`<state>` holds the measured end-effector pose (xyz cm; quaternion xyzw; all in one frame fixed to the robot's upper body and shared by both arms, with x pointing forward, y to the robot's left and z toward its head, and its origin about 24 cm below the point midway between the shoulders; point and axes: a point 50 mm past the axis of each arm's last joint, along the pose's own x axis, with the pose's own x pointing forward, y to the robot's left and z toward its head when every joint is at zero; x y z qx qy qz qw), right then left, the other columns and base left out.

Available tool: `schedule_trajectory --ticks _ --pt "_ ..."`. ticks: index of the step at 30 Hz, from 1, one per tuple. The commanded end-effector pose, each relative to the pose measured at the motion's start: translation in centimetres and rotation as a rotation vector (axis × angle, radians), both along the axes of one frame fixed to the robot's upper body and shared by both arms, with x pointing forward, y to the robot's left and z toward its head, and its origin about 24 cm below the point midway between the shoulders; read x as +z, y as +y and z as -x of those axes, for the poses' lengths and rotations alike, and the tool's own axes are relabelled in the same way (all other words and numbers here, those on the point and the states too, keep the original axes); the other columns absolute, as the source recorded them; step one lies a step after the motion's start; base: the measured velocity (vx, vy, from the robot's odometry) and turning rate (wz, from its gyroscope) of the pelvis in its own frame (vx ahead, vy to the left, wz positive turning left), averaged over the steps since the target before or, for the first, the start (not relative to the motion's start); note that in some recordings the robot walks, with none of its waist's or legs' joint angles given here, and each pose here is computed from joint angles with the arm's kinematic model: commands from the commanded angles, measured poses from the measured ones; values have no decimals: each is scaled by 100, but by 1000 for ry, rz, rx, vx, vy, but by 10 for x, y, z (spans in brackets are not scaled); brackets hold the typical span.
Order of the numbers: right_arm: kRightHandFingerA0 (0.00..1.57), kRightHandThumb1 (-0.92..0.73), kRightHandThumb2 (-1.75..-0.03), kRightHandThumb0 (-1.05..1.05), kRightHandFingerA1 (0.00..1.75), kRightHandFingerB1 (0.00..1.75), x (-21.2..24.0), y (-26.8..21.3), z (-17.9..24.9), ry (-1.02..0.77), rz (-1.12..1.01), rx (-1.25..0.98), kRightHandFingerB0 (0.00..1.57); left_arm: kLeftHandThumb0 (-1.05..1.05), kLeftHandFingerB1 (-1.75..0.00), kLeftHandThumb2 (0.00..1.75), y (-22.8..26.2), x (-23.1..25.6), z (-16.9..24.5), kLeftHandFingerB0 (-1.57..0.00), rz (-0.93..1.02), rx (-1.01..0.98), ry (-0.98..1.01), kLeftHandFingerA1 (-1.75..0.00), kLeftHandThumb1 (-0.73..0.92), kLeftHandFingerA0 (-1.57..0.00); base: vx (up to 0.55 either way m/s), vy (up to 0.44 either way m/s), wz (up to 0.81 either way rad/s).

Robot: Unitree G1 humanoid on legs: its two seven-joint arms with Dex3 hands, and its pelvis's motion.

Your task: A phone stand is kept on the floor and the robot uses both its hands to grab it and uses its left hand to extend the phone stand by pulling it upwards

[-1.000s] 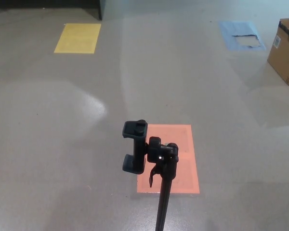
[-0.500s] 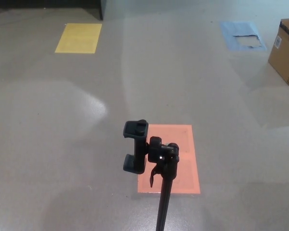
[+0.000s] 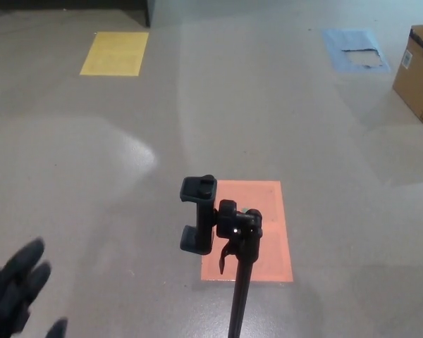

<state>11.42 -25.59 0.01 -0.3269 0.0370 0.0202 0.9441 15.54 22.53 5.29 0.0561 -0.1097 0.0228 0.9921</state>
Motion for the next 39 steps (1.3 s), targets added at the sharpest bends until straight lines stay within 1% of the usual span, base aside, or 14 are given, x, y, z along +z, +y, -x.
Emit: schedule_trajectory --ticks 1,4,5,7,11,15,16,17,23,24,25,28,29,39 --pt "0 -59 -101 -100 0 14 3 12 -38 -39 -34 73 0 -39 -47 101 -19 31 -44 0 49 -115 0 -49 38 0 0 0 0" --pt "0 -59 -101 -100 0 14 3 12 -39 -39 -35 74 0 -39 -47 101 -19 32 -44 0 50 -114 5 -49 38 0 0 0 0" --pt "0 -60 -101 -103 0 15 4 22 -50 -45 -79 92 0 -83 -40 103 -30 41 -53 -6 49 -155 -3 -32 64 -3 0 0 0" --pt "0 -61 -103 -105 6 15 5 33 -63 -55 -90 113 0 -88 -33 106 -43 49 -62 -14 59 -215 -2 -28 67 -3 0 0 0" --pt "0 -62 -102 -105 5 12 7 41 -74 -67 -103 135 0 -82 -26 107 -57 53 -67 -10 115 -286 13 -26 67 -1 0 0 0" --pt "0 -62 -102 -105 3 8 7 45 -80 -80 -94 142 0 -89 -26 109 -64 54 -67 -12 147 -306 32 -20 70 -4 0 0 0" --pt "0 -62 -103 -105 0 5 7 52 -89 -74 -64 150 0 -96 -19 110 -77 54 -66 -11 190 -354 50 -12 74 -8 0 0 0" --pt "4 -62 -103 -105 0 2 7 54 -92 -75 -53 154 0 -89 -20 110 -81 54 -65 -6 210 -374 57 -16 70 0 0 0 0" --pt "4 -58 -101 -100 1 0 6 69 -103 -73 -46 180 0 -89 -19 111 -100 51 -60 -2 278 -443 103 -15 71 0 0 0 0" --pt "4 -60 -103 -102 1 0 6 73 -105 -77 -40 191 0 -84 -21 110 -104 50 -58 -4 297 -459 114 -17 69 0 0 0 0" --pt "3 -60 -104 -103 0 0 5 80 -110 -58 -13 206 0 -92 -20 90 -112 47 -55 -2 342 -489 138 -16 68 0 0 0 0" --pt "3 -60 -104 -103 0 0 4 81 -111 -55 -10 206 0 -92 -20 90 -113 48 -55 -2 346 -490 144 -16 68 0 0 0 0" --pt "2 -59 -104 -102 1 0 3 92 -115 -46 -2 229 0 -86 -20 108 -121 46 -51 -2 415 -519 177 -14 67 0 0 0 0" --pt "0 -57 -104 -100 7 0 2 111 -134 -20 -19 254 0 -92 -12 113 -139 46 -45 0 477 -625 252 -8 75 0 0 0 0"
